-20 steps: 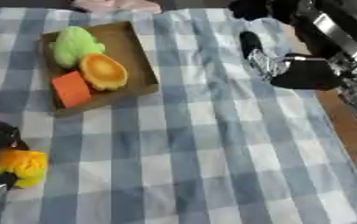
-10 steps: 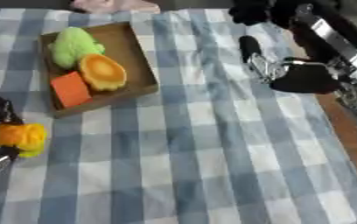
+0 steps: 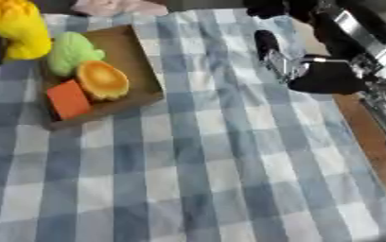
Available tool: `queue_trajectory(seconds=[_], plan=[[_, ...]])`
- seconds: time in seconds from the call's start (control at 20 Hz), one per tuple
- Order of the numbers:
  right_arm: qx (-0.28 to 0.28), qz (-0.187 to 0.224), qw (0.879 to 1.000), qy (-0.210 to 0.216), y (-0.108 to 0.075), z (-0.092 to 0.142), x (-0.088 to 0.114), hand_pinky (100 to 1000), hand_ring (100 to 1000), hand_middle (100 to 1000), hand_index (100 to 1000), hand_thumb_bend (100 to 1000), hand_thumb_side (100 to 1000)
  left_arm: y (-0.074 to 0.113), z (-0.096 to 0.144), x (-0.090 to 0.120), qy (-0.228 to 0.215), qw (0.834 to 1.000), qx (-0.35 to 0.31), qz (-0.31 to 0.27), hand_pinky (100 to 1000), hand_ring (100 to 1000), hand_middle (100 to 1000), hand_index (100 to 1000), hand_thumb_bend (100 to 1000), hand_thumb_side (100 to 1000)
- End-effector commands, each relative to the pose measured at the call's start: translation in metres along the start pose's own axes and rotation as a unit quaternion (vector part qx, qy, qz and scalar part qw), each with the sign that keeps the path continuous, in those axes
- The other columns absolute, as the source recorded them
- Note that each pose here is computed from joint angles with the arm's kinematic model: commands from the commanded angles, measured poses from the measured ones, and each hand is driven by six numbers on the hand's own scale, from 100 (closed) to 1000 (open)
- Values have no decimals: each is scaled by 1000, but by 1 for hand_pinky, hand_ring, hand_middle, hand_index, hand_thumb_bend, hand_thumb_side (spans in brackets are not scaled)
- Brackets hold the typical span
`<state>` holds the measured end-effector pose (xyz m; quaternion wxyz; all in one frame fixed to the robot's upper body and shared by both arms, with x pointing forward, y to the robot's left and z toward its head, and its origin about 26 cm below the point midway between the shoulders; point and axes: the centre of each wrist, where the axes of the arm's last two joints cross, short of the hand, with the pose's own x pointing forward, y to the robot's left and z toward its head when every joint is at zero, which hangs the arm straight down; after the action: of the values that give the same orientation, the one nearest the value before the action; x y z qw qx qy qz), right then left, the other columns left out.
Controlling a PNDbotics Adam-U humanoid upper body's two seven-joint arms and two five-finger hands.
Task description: Pick up objects on the table and place them in the box.
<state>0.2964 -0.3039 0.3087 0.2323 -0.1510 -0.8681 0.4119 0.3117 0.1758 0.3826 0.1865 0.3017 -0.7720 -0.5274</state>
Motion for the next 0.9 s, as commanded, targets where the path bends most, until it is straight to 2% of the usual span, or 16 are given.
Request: queue_trajectory(seconds=[0.05,0.4,0.7,0.9], plan=[[8,16,1000,-17,-11,-6,9,812,791,760,870,100,317,2,-19,-16,16,1000,13,9,743,587,537,669,100,295],[6,17,999,-47,-17,-18,16,812,791,759,870,100,322,-15,-46,-62,68,996,49,7,764,606,567,686,100,301],[5,19,998,-60,-19,-22,19,812,791,759,870,100,327,-35,-52,-92,87,996,35,-3,781,641,608,710,100,303],[3,18,998,-60,-19,-23,19,812,790,759,870,100,331,-47,-53,-107,99,995,17,-19,784,659,620,710,100,263]])
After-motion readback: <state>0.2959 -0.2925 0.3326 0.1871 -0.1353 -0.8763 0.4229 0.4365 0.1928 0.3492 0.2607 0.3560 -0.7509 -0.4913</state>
